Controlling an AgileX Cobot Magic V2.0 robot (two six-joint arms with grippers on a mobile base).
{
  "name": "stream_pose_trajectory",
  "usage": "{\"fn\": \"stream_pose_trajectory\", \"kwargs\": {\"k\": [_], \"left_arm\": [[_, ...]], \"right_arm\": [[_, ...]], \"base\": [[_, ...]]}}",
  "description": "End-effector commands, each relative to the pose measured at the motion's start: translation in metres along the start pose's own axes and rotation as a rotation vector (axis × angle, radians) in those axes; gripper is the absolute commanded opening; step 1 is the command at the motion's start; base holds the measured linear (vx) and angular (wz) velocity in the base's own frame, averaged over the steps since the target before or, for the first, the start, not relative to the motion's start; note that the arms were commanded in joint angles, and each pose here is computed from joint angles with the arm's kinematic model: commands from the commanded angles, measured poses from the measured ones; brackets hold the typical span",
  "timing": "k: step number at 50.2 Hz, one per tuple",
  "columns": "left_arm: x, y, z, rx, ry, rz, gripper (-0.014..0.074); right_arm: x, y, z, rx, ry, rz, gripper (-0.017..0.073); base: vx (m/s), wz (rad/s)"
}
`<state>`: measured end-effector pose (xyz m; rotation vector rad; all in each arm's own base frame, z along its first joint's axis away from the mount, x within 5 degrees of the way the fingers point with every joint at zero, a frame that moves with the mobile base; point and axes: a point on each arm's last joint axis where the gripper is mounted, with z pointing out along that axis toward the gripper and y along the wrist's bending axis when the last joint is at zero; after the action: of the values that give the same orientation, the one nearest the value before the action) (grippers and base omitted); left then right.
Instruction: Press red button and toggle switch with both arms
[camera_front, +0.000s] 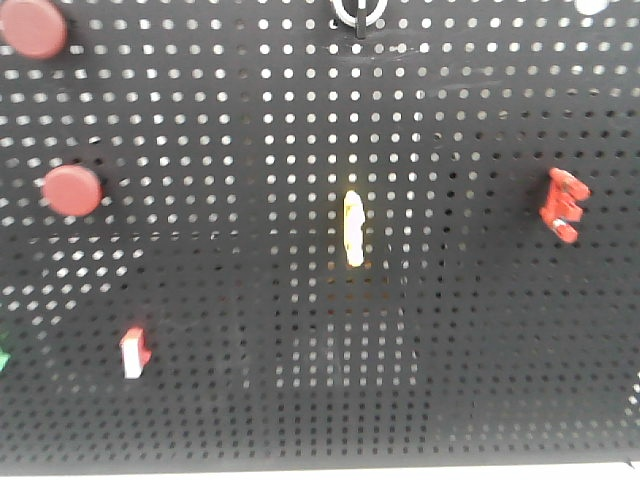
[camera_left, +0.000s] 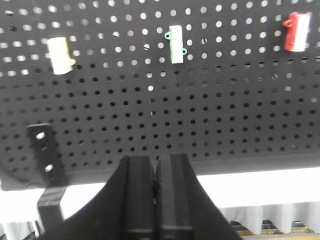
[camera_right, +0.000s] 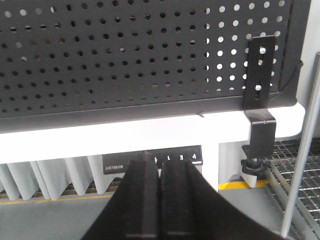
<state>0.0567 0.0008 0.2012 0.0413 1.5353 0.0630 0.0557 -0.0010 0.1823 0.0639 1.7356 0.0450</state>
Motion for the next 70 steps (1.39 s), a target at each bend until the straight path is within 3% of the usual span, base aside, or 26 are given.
{"fn": "stream_pose_trajectory", "kwargs": {"k": [1, 28, 31, 40, 47, 56, 61, 70], "left_arm": [[0.003, -0.001, 0.001, 0.003, -0.044, -0.011, 0.0002], [0.003, -0.001, 0.001, 0.003, -0.044, -0.011, 0.0002], [0.003, -0.001, 0.001, 0.003, -0.044, -0.011, 0.0002], [0.0, -0.001, 0.001, 0.004, -0.069, -0.011, 0.0002], [-0.008, -0.001, 0.0, 0.007, -0.162, -0.023, 0.0002], [-0.033, -0.001, -0.007, 0.028, -0.422, -0.092, 0.0002], [-0.062, 0.001, -0.015, 0.036, -0.536, -0.11, 0.0002], [-0.15, 0.006, -0.035, 0.011, -0.6, -0.024, 0.0002]], "right_arm": [[-0.007, 0.001, 0.0, -0.005, -0.081, -0.011, 0.0], [-0.007, 0.001, 0.0, -0.005, -0.081, -0.012, 0.0], [-0.009, 0.001, 0.0, -0.006, -0.102, -0.032, 0.0], [-0.02, 0.003, -0.002, -0.022, -0.221, -0.039, 0.0], [-0.037, 0.005, -0.008, -0.054, -0.414, -0.015, 0.0], [-0.068, 0.008, -0.022, -0.094, -0.609, 0.049, 0.0], [-0.112, 0.011, -0.042, -0.11, -0.687, 0.08, 0.0], [-0.185, 0.014, -0.059, -0.08, -0.656, 0.04, 0.0]], "base": [[0.08, -0.01], [0.03, -0.01], [0.0, 0.0], [0.0, 0.0], [0.0, 0.0], [0.0, 0.0], [0.0, 0.0], [0.0, 0.0]]}}
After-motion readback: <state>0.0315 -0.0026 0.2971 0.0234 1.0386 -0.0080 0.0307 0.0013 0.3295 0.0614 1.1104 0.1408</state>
